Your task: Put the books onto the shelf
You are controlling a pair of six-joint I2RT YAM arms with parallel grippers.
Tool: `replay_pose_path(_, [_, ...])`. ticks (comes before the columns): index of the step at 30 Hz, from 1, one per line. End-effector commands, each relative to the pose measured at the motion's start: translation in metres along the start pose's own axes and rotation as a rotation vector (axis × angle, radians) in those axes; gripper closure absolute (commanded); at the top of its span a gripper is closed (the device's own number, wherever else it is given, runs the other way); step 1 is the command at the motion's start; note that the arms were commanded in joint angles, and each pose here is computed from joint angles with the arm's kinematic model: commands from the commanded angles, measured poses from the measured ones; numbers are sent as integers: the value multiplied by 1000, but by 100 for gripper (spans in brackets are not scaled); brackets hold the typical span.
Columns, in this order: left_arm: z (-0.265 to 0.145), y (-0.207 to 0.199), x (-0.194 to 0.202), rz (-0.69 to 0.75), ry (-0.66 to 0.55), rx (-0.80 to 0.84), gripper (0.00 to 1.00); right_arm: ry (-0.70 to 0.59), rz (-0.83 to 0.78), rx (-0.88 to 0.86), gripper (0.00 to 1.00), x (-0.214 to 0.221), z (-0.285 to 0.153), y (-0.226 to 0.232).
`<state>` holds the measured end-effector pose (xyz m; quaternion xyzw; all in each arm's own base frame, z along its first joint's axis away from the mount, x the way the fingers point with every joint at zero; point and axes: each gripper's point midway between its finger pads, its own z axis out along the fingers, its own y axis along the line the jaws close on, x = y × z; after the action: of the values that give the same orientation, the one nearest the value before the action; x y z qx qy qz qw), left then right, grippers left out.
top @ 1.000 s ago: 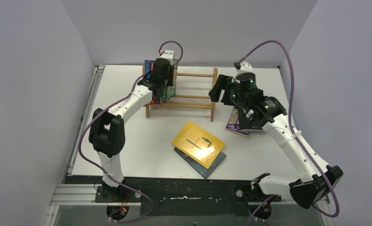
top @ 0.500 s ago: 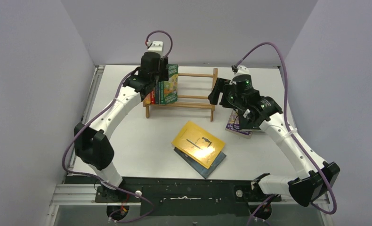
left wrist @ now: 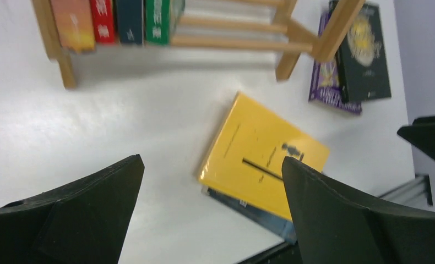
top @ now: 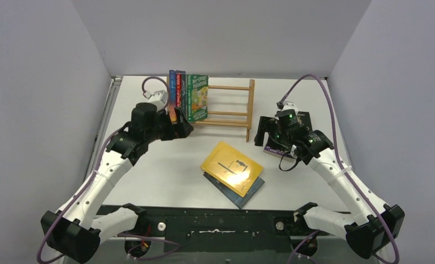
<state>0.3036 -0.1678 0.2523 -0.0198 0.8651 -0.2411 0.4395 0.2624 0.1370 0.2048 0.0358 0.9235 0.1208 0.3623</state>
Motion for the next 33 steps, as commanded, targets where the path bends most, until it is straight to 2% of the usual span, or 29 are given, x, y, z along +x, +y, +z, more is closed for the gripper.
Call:
replay_pose_path(1, [-1,-18,49,-118,104,163,3,65,42,-1,11,29,13,-5])
replay_pose_path(8, [14,-10,101,-219,210,210,3,156,117,-21,10,68,49,-4])
replay_pose_path(17, [41,-2,138,-322,320,195,3,209,199,-94,8,87,87,-20])
replay_pose_path(19, [47,-3,145,-359,348,200,3,228,226,-141,8,91,93,-20])
replay_pose_path(27, [73,3,173,-494,443,149,15,313,300,-275,9,115,109,-5])
replay_pose_path(29, [79,4,179,-516,461,143,16,308,318,-321,10,113,110,3])
replay_pose_path(33, [91,3,190,-561,501,144,16,243,372,-525,14,95,108,33])
